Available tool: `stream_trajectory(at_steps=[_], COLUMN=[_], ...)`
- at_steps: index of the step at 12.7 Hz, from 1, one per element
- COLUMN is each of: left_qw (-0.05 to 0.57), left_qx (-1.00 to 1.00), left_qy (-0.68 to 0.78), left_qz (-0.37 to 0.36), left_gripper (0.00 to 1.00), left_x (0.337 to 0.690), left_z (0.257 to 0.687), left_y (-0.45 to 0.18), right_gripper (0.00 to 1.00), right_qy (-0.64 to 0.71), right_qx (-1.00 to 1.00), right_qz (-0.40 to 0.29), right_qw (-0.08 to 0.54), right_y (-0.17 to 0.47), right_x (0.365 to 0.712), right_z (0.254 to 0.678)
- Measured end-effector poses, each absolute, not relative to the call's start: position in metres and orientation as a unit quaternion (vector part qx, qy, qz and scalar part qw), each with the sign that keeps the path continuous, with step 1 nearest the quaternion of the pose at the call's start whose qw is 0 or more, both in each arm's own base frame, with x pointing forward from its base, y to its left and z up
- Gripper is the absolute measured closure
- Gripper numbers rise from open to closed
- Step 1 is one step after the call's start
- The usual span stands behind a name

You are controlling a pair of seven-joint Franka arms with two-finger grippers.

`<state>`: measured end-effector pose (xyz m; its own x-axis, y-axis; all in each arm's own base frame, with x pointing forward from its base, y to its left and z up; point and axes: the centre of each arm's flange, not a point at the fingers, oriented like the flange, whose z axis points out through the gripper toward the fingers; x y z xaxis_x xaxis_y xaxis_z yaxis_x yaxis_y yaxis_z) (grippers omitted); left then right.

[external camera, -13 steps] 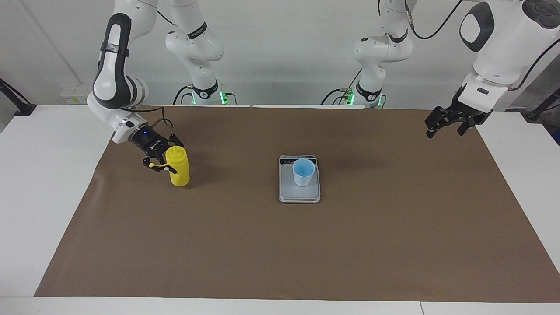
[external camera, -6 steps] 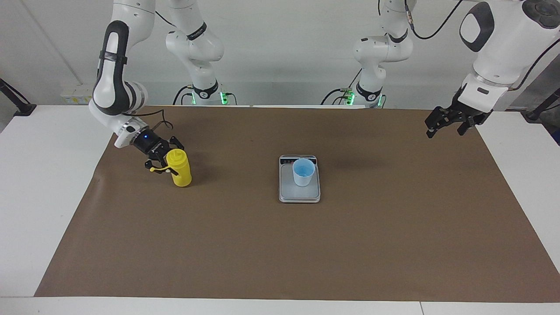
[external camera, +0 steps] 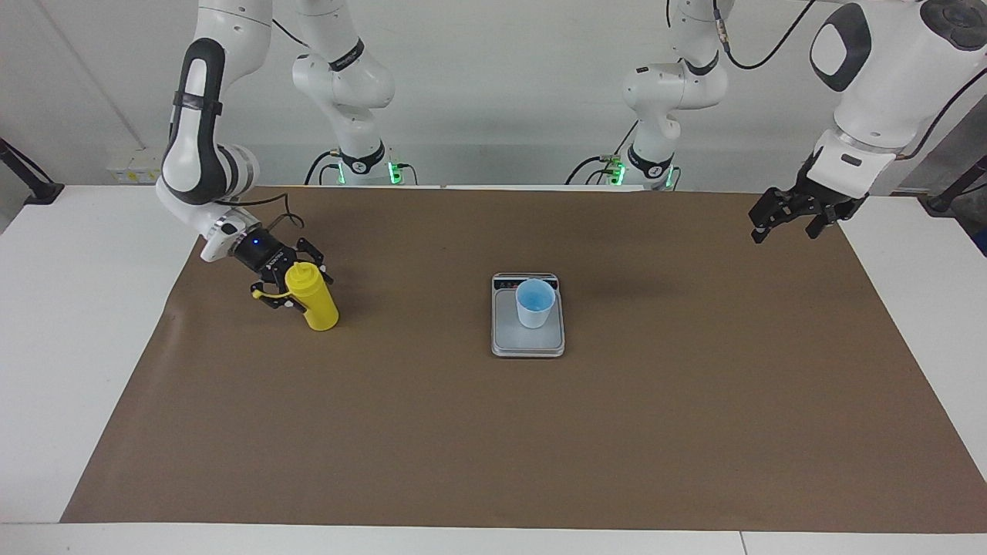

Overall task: Pour seasoning into cup on scale with both arms
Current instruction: 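Lower the yellow bottle onto the table beside the scale, then open the right gripper and release the yellow bottle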

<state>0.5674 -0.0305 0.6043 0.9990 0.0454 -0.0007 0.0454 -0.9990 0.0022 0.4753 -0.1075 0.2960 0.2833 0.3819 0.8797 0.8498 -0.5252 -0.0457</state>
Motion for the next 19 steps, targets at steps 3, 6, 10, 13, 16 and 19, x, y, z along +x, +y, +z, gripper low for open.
stream_trajectory(at_steps=[3, 6, 10, 13, 16, 19], left_qw=[0.001, 0.001, 0.001, 0.001, 0.001, 0.001], left_qx=[1.0, 1.0, 1.0, 1.0, 1.0, 1.0], left_qy=[0.023, 0.023, 0.023, 0.023, 0.023, 0.023], left_qz=[0.0, 0.0, 0.0, 0.0, 0.0, 0.0], left_gripper=[0.0, 0.0, 0.0, 0.0, 0.0, 0.0], left_x=[0.567, 0.567, 0.567, 0.567, 0.567, 0.567], left_z=[0.604, 0.604, 0.604, 0.604, 0.604, 0.604], left_y=[-0.03, -0.03, -0.03, -0.03, -0.03, -0.03], right_gripper=[0.0, 0.0, 0.0, 0.0, 0.0, 0.0], right_qy=[-0.405, -0.413, -0.415, -0.404, -0.396, -0.385], right_qx=[-0.757, -0.757, -0.768, -0.777, -0.793, -0.815], right_qz=[-0.44, -0.441, -0.426, -0.419, -0.396, -0.366], right_qw=[0.264, 0.248, 0.237, 0.239, 0.239, 0.233], right_y=[-0.112, -0.12, -0.124, -0.122, -0.118, -0.114], right_x=[0.475, 0.476, 0.475, 0.474, 0.474, 0.473], right_z=[0.297, 0.307, 0.339, 0.36, 0.391, 0.427])
